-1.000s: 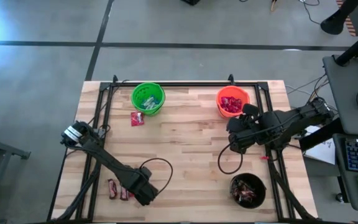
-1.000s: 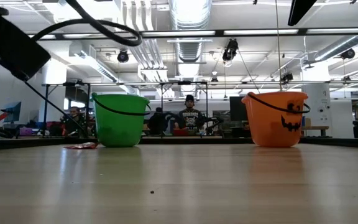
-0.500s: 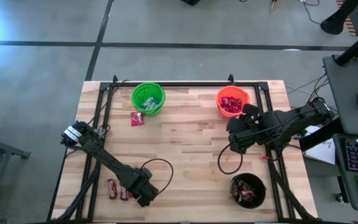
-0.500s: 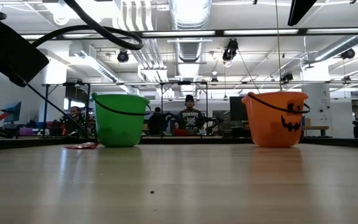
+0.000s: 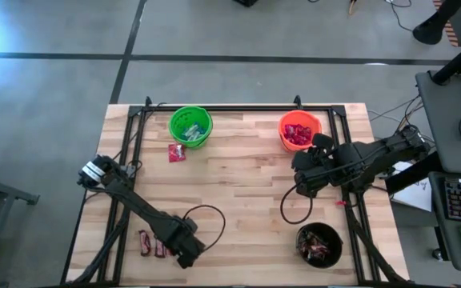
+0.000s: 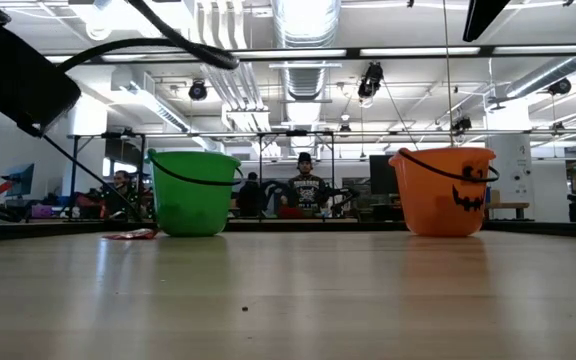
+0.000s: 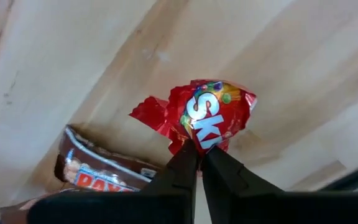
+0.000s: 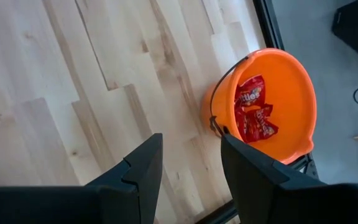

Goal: Sort candy
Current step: Put the red candy into the orange bucket

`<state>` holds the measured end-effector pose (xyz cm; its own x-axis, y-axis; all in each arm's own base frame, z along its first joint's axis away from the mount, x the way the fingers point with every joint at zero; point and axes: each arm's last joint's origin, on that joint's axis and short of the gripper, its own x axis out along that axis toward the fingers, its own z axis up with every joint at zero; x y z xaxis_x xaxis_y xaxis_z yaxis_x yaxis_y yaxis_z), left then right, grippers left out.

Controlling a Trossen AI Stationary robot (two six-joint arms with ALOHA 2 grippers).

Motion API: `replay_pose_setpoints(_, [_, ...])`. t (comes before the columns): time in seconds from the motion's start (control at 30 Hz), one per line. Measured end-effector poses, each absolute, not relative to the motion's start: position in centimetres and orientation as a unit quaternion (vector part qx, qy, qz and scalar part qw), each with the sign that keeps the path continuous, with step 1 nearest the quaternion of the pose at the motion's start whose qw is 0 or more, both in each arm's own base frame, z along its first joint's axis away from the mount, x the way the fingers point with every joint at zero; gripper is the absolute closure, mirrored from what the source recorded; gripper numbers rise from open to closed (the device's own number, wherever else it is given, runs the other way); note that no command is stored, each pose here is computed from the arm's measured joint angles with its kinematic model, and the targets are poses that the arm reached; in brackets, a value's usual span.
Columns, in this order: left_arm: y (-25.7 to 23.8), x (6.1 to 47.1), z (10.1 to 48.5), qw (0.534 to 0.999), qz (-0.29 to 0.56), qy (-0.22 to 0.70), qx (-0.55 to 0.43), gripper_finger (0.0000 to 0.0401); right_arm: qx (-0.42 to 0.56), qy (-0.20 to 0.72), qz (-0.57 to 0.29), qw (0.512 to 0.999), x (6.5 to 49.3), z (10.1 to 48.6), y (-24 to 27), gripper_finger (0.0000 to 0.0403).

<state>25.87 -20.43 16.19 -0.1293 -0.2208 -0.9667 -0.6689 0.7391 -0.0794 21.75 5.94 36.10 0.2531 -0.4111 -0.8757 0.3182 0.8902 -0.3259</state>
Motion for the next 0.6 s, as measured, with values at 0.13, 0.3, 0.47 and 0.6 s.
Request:
replay_pose_setpoints(0.13, [-20.6, 26.1, 17.2, 0.595, 0.172, 0.721, -0.311, 0.0400, -0.043, 0.566, -0.230, 0.790, 21.8, 36.1, 5.9, 0.0250])
replay_pose_setpoints(0.3, [-20.7, 26.2, 18.9, 0.612, 0.144, 0.711, -0.315, 0.0401, -0.046, 0.567, -0.228, 0.790, 21.8, 36.1, 5.9, 0.0250])
replay_pose_setpoints(0.47, [-20.5, 26.2, 20.3, 0.623, 0.136, 0.703, -0.314, 0.0401, -0.046, 0.567, -0.228, 0.790, 21.8, 36.1, 5.9, 0.0250])
replay_pose_setpoints(0.6, [-20.0, 25.9, 21.6, 0.640, 0.131, 0.686, -0.321, 0.0401, -0.046, 0.567, -0.228, 0.790, 21.8, 36.1, 5.9, 0.0250])
